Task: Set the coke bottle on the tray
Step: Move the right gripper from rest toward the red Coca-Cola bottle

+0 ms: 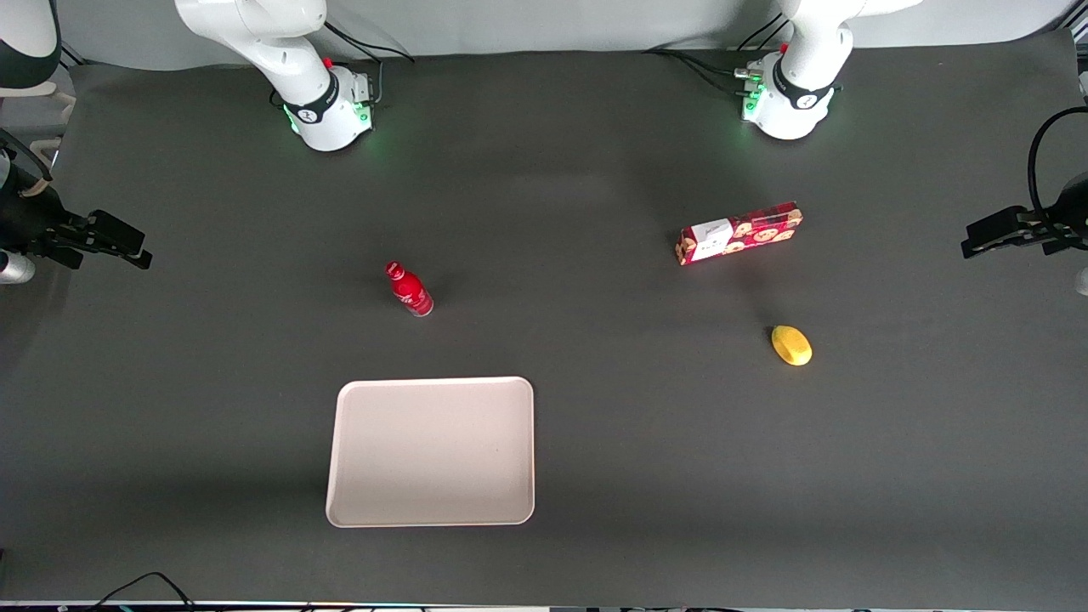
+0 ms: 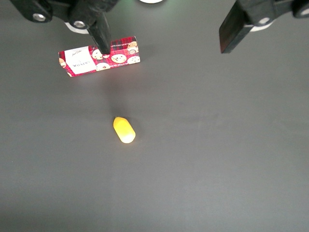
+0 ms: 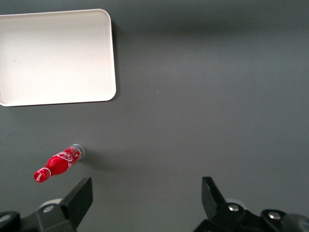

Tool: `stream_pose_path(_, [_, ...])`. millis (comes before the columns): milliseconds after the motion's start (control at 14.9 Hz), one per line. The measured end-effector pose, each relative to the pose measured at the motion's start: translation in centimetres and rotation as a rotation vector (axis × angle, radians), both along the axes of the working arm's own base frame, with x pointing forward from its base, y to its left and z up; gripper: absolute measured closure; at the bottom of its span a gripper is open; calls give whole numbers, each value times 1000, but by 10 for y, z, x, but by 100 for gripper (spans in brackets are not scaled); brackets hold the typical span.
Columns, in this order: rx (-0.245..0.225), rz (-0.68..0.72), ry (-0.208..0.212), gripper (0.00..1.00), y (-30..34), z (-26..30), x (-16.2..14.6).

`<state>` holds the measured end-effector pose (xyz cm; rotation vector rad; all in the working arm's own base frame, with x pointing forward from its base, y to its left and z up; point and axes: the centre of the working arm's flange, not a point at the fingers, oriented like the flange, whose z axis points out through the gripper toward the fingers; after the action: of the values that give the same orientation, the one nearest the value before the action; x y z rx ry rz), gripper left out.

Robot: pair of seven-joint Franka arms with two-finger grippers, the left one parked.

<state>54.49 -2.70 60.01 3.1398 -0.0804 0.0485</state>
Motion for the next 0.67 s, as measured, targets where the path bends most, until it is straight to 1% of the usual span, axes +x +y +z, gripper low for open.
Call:
stream_pose_path(403, [3,15,30,0,11,-7,0])
stream_pose_path(471, [8,24,44,0,24,-11,0])
stream_pose_path(538, [24,30,58,0,43,-15,-1])
stream_pose_path(605, [38,31,68,0,67,-20,-2])
stream_pose_path(672, [43,32,80,0,94,-24,-4])
